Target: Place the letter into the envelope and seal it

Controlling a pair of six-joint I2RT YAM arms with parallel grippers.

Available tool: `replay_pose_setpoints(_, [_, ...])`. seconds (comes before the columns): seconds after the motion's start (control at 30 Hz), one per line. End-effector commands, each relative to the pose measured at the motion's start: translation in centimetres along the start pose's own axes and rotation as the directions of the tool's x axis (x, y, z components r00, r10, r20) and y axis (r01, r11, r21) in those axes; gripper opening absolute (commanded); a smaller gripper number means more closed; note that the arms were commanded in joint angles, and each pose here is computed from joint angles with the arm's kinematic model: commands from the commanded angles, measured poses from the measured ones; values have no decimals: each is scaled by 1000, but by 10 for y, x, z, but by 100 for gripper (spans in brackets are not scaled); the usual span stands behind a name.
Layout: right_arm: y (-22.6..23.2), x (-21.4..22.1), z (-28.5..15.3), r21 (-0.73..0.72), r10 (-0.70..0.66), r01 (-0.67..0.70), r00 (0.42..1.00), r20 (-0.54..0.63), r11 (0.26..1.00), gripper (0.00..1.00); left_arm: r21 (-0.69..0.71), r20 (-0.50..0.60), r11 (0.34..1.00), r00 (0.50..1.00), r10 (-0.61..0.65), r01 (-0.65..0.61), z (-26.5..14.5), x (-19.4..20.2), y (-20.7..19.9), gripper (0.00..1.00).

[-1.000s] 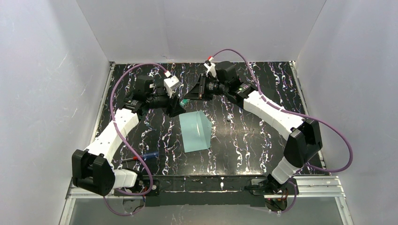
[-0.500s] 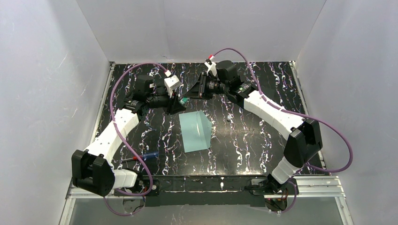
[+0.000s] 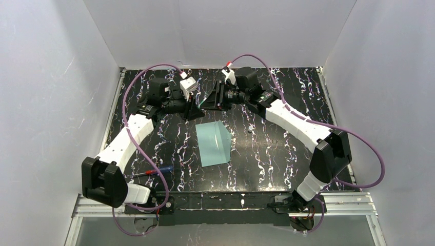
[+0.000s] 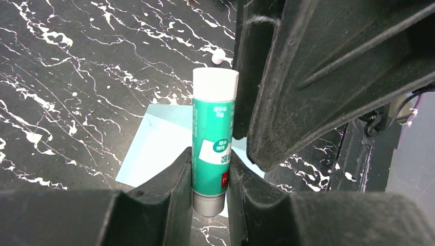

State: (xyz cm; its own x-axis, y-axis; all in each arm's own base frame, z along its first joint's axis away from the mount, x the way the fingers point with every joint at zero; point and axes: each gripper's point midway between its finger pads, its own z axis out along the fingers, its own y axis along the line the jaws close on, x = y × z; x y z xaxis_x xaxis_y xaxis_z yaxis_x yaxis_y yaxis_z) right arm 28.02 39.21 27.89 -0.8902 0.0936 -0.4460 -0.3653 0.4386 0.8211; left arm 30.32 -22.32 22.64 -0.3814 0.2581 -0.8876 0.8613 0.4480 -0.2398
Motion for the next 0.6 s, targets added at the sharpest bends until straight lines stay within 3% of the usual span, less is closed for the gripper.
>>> replay_pose_setpoints(0.0, [6, -4, 5, -15, -6, 6, 1000, -3, 1000, 41, 45, 40, 999, 999, 3, -5, -2, -16, -9, 0])
replay_pose_setpoints(0.1, [-3, -6, 7, 19, -6, 6, 1000, 19, 1000, 39, 68, 35, 997, 999, 20, -22, -2, -14, -12, 0])
replay_pose_setpoints(0.3, [-8, -18, 11, 42, -32, 29, 996, 82, 999, 48, 93, 35, 995, 999, 31, -34, -2, -12, -16, 0])
replay_pose_setpoints(0.47, [-3, -15, 18, 13, -20, 20, 998, 51, 1000, 31, 85, 45, 996, 998, 31, -35, -3, -18, -15, 0])
replay_pose_setpoints(0.57, [2, -15, 17, -1, -22, 22, 999, 43, 1000, 27, 43, 45, 998, 998, 36, -38, -6, -28, -9, 0])
